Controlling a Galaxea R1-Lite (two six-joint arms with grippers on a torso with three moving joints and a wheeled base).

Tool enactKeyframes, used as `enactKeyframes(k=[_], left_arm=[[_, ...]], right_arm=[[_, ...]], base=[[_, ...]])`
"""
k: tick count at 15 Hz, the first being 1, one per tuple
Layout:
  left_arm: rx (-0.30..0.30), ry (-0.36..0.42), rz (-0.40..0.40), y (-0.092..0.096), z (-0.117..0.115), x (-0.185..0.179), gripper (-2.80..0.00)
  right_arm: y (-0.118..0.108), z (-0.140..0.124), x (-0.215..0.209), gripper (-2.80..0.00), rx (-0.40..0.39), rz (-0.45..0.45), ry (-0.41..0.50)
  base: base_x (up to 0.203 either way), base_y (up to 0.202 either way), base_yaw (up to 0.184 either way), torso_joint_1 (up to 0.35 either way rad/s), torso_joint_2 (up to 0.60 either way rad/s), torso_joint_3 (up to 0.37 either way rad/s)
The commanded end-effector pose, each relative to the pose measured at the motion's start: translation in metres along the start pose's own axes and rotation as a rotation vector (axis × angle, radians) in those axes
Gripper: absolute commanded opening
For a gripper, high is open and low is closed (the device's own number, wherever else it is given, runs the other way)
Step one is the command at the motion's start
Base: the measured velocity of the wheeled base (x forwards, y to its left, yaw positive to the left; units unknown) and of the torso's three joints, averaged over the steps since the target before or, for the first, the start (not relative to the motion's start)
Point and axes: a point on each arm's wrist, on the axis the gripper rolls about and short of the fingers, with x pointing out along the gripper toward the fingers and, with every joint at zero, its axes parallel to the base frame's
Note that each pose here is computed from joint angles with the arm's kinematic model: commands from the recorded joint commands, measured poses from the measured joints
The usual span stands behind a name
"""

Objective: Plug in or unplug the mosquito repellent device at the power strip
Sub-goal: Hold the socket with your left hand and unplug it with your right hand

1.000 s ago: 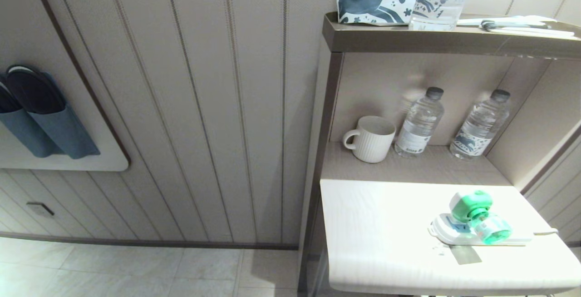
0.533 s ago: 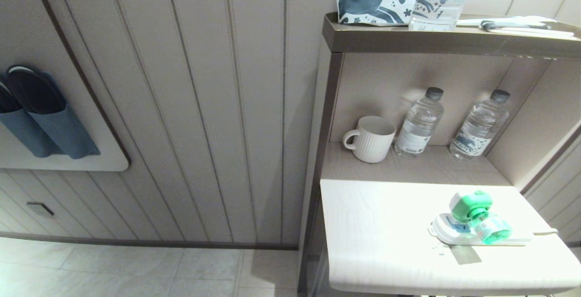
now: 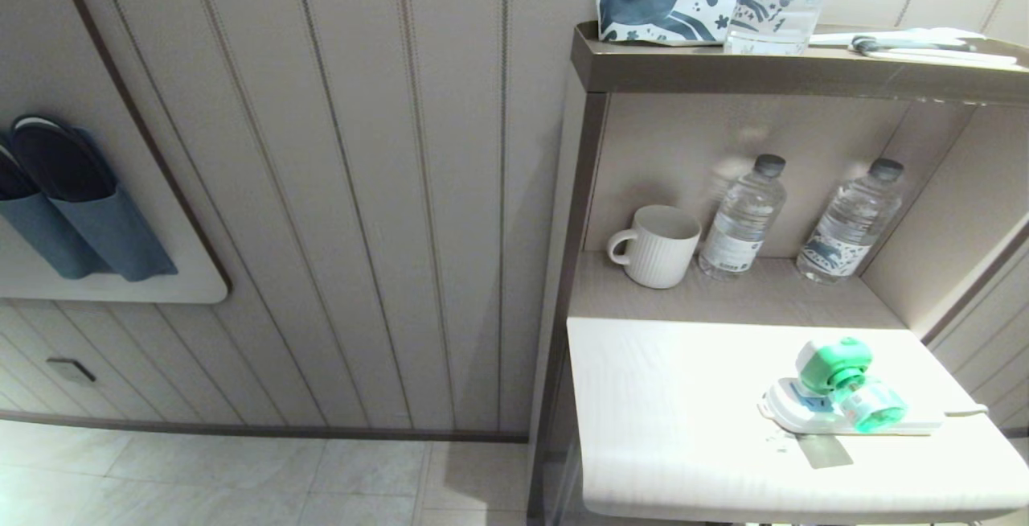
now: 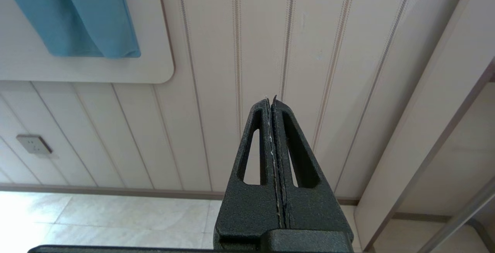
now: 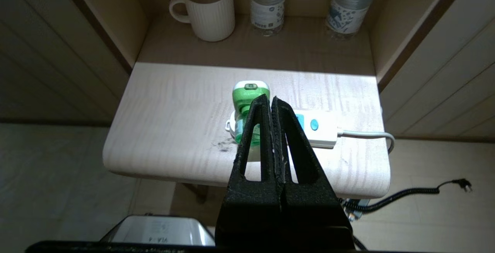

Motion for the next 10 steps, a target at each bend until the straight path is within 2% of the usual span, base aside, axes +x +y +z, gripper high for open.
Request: enactKeyframes(k=[1,3,6,10], left_arm=[[0.000,-0.002,0.000,0.000,0.000,0.000,-2.80],[0.000,-0.002,0.000,0.000,0.000,0.000,-2.80],[0.000,-0.002,0.000,0.000,0.000,0.000,-2.80],[0.000,-0.002,0.000,0.000,0.000,0.000,-2.80]], right_arm=[[0.004,0.034,0.062,-2.80,0.008,0.003,0.286],[0.010,0.046,0.098,-2.80,0.007,0.016,0.499],[0.021,0.050,0.150,-2.80,-0.020,0.031,0.755],[0.031,0.045,0.198,-2.80,-0.087,0.045,0.959]], base=[[0.000,0.000,0.000,0.000,0.00,0.000],[0.000,0.000,0.000,0.000,0.00,0.000],[0.000,0.000,0.000,0.000,0.00,0.000],[0.000,0.000,0.000,0.000,0.00,0.000]])
